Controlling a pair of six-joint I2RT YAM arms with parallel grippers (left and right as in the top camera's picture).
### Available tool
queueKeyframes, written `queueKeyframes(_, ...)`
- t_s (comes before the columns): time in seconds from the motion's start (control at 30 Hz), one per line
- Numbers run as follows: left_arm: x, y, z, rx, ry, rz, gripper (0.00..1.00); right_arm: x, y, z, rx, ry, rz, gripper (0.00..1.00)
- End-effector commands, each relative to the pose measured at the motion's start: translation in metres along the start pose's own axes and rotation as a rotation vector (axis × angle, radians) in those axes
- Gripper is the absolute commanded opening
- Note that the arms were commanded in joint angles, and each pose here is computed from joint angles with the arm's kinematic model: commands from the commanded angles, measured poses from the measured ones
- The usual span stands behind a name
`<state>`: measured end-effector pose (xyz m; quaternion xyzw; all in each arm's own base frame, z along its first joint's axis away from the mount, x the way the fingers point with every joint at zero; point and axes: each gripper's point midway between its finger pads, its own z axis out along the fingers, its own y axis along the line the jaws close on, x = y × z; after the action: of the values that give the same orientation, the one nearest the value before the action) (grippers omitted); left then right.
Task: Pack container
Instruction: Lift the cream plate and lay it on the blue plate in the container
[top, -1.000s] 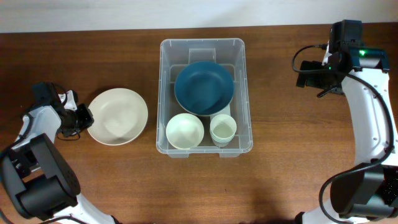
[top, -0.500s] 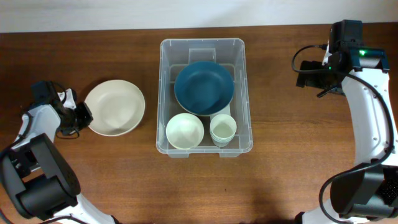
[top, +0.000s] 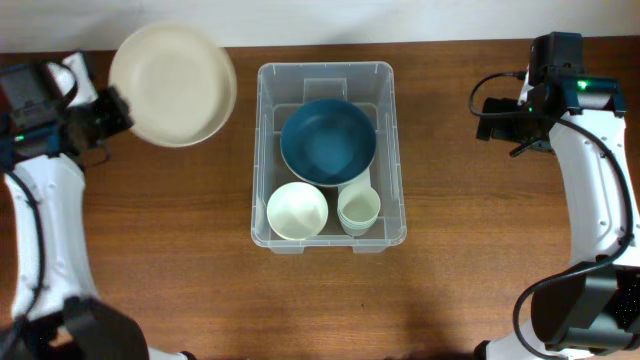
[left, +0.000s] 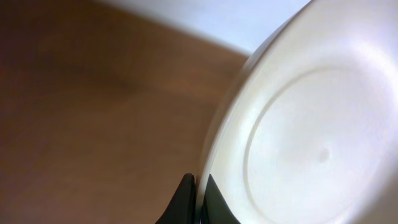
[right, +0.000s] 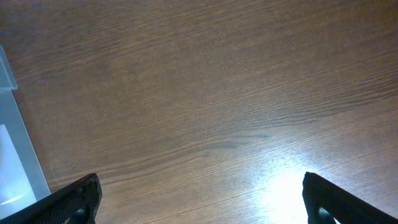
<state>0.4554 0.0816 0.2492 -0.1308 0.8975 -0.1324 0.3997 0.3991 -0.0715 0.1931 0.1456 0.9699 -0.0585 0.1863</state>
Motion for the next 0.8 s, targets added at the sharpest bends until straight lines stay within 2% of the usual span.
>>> queueKeyframes(0.0,-0.003,-0.067,-0.013,0.144,-0.022,0.068,0.01,-0.001,-0.005,0.001,0.015,0.000,0.007,0.99)
queueKeyframes(0.1,0.012,-0.114,-0.005,0.205,0.007,0.128,0.01,-0.001,-0.005,0.001,0.015,0.000,0.007,0.99)
queueKeyframes(0.4,0.054,-0.188,0.023,0.123,0.026,0.292,0.01,-0.001,-0.005,0.001,0.015,0.000,0.007,0.99)
queueKeyframes(0.57,0.076,-0.211,0.042,0.114,0.055,0.316,0.01,-0.001,-0.005,0.001,0.015,0.000,0.007,0.99)
queueKeyframes(0.77,0.095,-0.209,0.075,0.100,0.107,0.300,0.01,-0.001,-0.005,0.001,0.015,0.000,0.007,0.99)
